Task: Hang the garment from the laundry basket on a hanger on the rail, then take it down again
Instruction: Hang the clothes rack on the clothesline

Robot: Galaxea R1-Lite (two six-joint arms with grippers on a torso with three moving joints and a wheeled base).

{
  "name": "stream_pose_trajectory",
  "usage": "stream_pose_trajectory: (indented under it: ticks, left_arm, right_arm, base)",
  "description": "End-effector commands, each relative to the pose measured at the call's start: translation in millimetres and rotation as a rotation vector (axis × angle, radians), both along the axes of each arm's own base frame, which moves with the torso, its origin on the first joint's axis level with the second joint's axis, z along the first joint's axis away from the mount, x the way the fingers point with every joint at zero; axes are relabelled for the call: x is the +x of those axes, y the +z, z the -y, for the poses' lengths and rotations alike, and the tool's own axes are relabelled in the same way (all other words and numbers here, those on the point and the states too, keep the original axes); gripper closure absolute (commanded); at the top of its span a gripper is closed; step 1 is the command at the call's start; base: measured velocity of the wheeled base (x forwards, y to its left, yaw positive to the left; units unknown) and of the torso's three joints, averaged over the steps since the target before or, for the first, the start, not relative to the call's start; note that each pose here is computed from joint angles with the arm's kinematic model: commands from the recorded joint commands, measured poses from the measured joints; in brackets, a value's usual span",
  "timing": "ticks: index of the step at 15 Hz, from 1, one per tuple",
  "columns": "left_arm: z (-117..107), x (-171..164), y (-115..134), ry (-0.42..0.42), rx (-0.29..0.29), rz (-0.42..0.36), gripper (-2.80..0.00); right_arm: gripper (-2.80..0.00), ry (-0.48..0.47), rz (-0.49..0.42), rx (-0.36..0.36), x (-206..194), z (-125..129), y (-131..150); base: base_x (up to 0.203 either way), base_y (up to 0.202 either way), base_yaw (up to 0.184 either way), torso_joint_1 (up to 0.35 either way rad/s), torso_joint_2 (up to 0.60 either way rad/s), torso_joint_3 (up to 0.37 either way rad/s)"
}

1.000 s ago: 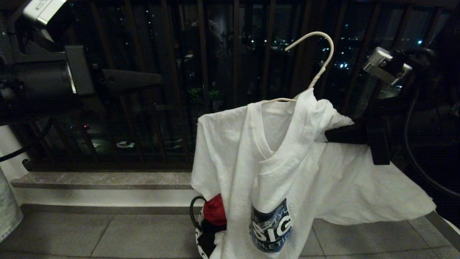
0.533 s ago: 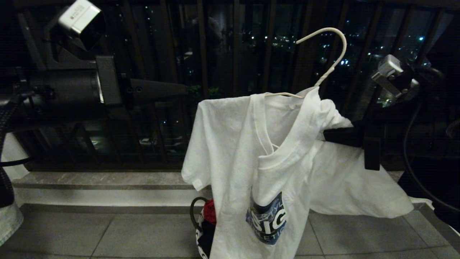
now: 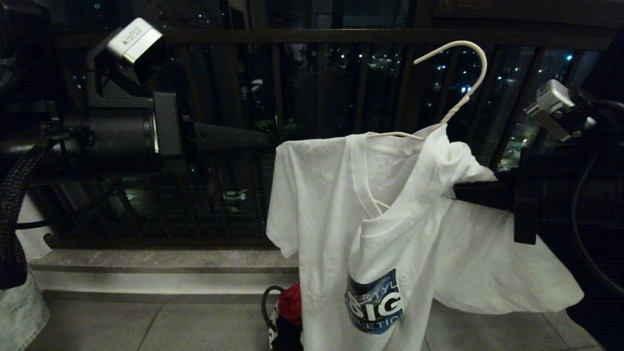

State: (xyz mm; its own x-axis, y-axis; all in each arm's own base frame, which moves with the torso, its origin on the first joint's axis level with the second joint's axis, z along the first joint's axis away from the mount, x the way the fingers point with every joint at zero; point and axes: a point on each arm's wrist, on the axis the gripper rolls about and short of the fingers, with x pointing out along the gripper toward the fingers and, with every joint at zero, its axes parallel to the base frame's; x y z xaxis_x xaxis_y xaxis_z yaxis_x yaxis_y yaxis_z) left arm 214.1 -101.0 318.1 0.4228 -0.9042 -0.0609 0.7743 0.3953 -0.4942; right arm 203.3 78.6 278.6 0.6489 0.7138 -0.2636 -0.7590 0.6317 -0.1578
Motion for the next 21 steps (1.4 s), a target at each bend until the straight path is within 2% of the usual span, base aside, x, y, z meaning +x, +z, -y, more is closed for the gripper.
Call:
stream_pose_trajectory:
  ticks: [1,4,8,11,15,21]
  left_arm:
    - [0,-2,3,-0.009,0.009,-0.029,0.0]
    - [8,0,5,-0.034,0.053,-0.13,0.0]
    - [11,-18,13,-0.078,0.043,-0.102,0.0]
    - [16,-12,7,-0.085,0.056,-0.125,0.0]
    - [19,-21,10,-0.114,0.051,-0.112,0.0]
    - [39,-42,3,-0.234,0.068,-0.127,0.0]
  right_arm:
    - [0.0,0.007,0.024,0.007,-11,3,4]
    - [0.0,0.018,0.014,0.007,-25,8,8]
    - [0.0,0.053,0.002,0.003,-40,11,10]
    - [0.0,0.097,0.002,-0.015,-42,8,8]
    - [0.0,0.121,0.005,-0.038,-47,6,2]
    - [0.0,0.15,-0.009,-0.052,-66,8,2]
  base:
    - [0.0,0.0,0.0,0.154,-0.47,-0.312]
    - [0.0,0.0,0.0,0.167,-0.48,-0.314]
    - [0.0,0.0,0.0,0.187,-0.49,-0.305]
    - [0.0,0.0,0.0,0.202,-0.51,-0.298]
    - [0.0,0.0,0.0,0.227,-0.53,-0.306]
    - [0.0,0.0,0.0,0.258,-0.57,-0.32]
